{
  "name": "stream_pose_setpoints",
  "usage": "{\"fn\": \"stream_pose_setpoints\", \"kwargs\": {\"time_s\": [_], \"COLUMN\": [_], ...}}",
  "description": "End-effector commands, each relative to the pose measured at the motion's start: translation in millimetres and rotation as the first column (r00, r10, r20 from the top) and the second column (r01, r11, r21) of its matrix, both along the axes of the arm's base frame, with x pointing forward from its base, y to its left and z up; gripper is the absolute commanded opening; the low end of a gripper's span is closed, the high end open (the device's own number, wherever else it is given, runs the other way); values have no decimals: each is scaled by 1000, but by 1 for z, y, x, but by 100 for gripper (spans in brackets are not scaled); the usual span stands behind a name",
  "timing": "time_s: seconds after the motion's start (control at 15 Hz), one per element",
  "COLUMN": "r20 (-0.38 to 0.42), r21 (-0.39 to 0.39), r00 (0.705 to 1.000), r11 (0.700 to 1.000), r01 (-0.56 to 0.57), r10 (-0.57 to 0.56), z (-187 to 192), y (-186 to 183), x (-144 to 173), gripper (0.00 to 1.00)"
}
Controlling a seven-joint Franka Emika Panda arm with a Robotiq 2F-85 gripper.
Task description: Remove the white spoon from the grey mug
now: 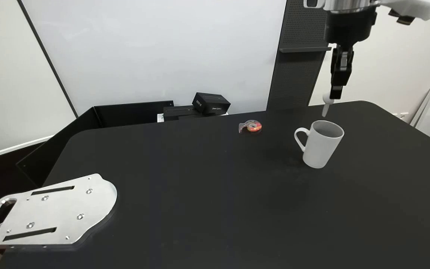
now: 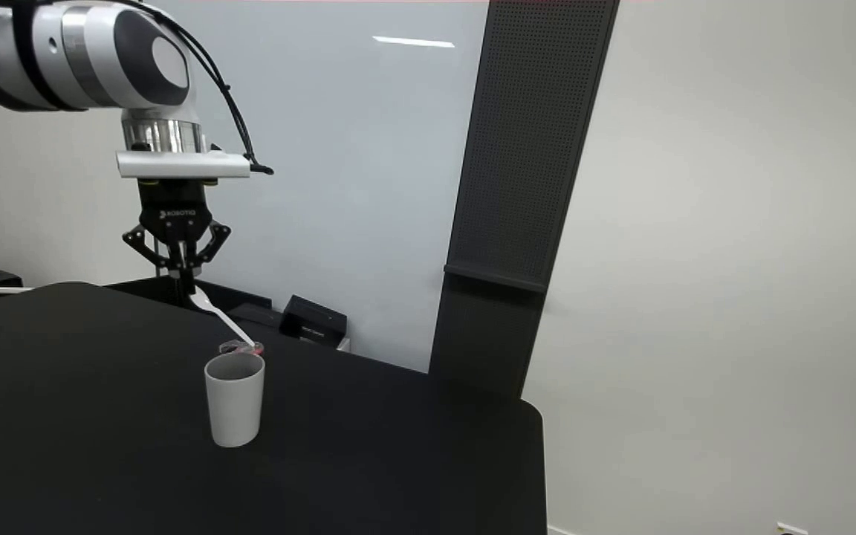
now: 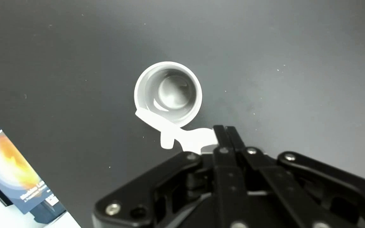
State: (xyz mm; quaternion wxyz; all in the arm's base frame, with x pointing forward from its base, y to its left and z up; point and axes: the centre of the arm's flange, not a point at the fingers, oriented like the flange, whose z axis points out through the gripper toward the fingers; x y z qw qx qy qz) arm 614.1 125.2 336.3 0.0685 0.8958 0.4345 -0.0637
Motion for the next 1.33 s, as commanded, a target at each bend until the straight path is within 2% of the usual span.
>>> {"fn": "stream_pose_setpoints", "kwargs": {"time_s": [0.0, 0.13, 0.27, 0.53, 0.8, 0.93, 1.27], "r20": [-17, -42, -105, -246, -303, -285, -169], "r21": [35, 13, -48, -181, -229, -222, -247], "r00": [1000, 999, 994, 967, 946, 947, 961], "r11": [999, 1000, 999, 983, 972, 972, 953], "r01": [6, 18, 19, 15, 46, 82, 175], "r10": [-5, -17, -24, -60, -116, -145, -220], "z": [37, 46, 40, 12, -30, -50, -93], "y": [4, 8, 16, 25, 27, 24, 28], "x": [14, 13, 4, -25, -39, -43, -37], "gripper": [1, 1, 1, 1, 1, 1, 1]}}
